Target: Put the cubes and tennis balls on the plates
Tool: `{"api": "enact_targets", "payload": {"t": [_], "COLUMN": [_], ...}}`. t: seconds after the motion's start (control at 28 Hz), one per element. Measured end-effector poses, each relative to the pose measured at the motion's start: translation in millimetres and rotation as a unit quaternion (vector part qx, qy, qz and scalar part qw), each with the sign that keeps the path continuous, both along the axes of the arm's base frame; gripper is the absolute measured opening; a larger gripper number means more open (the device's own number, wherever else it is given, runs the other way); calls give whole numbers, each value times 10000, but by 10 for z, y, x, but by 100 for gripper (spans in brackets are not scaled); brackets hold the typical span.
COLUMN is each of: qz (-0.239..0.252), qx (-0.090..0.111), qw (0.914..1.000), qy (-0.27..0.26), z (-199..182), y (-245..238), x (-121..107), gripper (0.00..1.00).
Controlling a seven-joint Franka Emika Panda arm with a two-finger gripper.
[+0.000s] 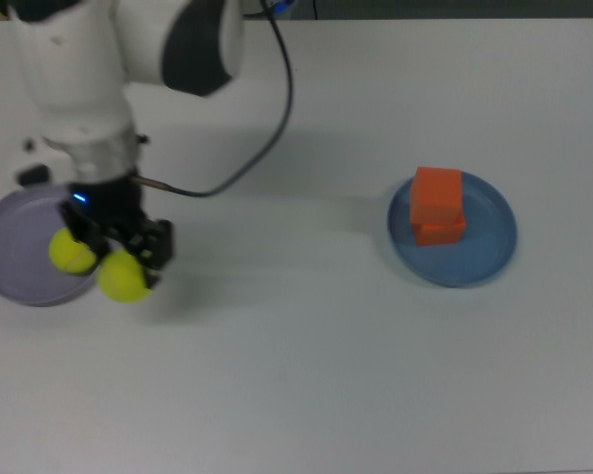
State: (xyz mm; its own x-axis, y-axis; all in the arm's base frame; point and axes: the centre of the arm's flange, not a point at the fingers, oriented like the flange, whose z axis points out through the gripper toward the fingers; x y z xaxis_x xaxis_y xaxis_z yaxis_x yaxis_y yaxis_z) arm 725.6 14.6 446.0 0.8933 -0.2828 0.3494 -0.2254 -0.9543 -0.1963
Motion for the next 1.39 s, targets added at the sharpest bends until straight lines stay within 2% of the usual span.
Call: {"api": "enact_targets", "payload": {"t": [0.18,0.39,0.71,1.11,1.18,1.29,1.32,1.36,1.39], "qz": [-553,-872,-991,-981,-969,-956,-951,-949,-947], "qx": [-131,-239,-327,-343,-348,-352,-354,-355,-356], "qw": [9984,9958,9925,9918,9919,9920,9921,9921,9922], "qy": [-67,141,636,740,739,739,738,737,735], "z": [231,-1,-629,-776,-776,-776,-776,-775,-772], "y": [-804,-1367,-1602,-1599,-1599,-1599,-1599,-1599,-1599], "x": [-93,-186,-227,-219,-219,-219,-219,-218,-217], "gripper": [70,70,70,70,73,82,92,92,99]}}
